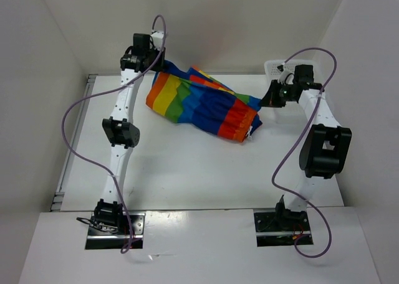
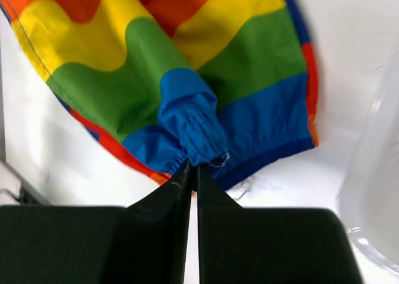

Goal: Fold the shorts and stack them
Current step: Fold the shorts

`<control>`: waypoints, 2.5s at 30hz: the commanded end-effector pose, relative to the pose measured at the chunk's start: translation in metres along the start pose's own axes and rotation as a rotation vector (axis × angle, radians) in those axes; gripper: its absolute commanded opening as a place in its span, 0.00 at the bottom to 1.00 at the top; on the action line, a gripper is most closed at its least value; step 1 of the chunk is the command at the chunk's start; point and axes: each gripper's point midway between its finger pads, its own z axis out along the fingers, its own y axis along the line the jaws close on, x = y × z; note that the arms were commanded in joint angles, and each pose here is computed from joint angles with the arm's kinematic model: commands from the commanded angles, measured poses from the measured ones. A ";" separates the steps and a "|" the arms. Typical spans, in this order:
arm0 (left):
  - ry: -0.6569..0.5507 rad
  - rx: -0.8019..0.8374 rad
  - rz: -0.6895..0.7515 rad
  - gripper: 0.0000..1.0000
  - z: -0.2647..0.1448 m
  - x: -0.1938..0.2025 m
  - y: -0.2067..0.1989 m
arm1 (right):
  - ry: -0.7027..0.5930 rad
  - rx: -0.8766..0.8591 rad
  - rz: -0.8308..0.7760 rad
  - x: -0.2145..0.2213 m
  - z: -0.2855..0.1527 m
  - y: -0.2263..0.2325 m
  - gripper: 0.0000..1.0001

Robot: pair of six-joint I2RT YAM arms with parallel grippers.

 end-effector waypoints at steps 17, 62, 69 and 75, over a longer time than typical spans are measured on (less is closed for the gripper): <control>-0.057 -0.104 0.019 1.00 -0.003 -0.017 0.017 | -0.273 0.406 -0.448 -0.118 -0.016 0.031 0.75; 0.798 0.006 -0.399 0.50 -0.196 0.303 -0.028 | 0.183 0.152 -0.831 0.076 0.108 0.118 0.29; 0.488 -0.150 -0.280 0.93 -0.201 0.211 0.018 | -0.026 0.140 -0.697 0.000 0.087 0.140 0.65; 0.506 -0.146 -0.286 1.00 -0.147 0.214 0.043 | -0.020 0.219 -0.595 -0.037 0.112 0.068 0.79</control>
